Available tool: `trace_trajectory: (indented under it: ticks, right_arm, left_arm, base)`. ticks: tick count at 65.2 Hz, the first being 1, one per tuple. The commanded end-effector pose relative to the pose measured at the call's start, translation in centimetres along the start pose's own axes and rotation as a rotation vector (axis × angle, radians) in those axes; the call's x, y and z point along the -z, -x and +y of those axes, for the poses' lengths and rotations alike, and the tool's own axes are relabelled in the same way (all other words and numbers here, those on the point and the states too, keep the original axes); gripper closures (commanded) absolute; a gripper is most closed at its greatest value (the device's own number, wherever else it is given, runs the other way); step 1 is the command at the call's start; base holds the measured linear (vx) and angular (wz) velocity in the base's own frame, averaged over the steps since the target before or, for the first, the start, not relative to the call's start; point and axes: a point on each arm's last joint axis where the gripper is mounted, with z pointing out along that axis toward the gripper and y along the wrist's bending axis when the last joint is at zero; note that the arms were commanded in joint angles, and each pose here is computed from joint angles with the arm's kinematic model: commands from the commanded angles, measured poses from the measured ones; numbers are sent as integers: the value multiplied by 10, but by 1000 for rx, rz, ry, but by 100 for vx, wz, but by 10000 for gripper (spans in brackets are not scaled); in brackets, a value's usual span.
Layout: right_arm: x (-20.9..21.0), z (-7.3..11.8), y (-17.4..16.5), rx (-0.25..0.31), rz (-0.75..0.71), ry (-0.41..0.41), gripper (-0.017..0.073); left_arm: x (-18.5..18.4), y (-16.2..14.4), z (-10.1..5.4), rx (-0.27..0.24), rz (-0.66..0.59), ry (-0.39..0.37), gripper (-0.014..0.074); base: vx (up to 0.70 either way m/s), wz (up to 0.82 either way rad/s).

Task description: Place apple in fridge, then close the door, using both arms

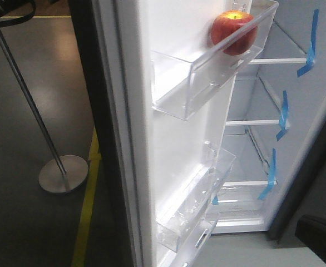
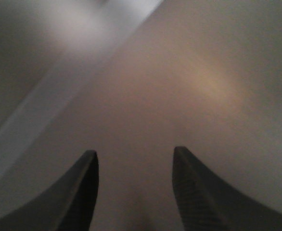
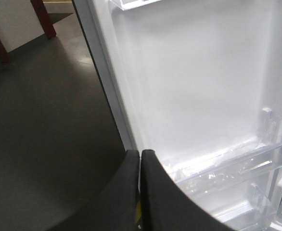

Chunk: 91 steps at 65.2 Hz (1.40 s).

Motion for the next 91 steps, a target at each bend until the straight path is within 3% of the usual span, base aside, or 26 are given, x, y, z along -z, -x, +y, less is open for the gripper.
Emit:
trace_trajectory:
  ticks: [1, 17, 26, 35, 46, 58, 68, 81, 91]
  right_arm:
    - [2, -2, 15, -16, -104, -36, 562]
    - [3, -7, 20, -18, -164, -88, 562]
    - [4, -9, 23, -19, -198, -117, 561]
    - [7, -18, 31, -9, -289, -210, 543]
    - [13, -29, 48, 41, -394, -342, 431]
    - [4, -47, 86, 101, -416, -456, 167]
    - [-15, -72, 127, 128, -430, -541, -17]
    - [-61, -117, 167, 152, -410, -638, -30]
    - [-86, -149, 185, 152, -461, -747, -25]
  left_arm:
    - [-9, -12, -53, -31, 103, -238, 237]
    - [-42, -75, -79, -65, 367, -325, 237]
    - [-51, -102, -85, -129, 492, -307, 237]
    - [-50, -110, -81, -187, 565, -275, 237]
    - [-46, -112, -78, -236, 616, -247, 237]
    - [-41, -113, -75, -363, 678, -155, 237]
    - [-34, -102, -74, -379, 643, -121, 237]
    - [-22, -78, -63, -399, 582, -43, 237]
    - [-9, -54, -46, -417, 505, 60, 237]
  base:
    - [0, 0]
    - [0, 0]
    - [0, 0]
    - [0, 0]
    - [0, 0]
    - [0, 0]
    - [0, 0]
    - [0, 0]
    - [0, 0]
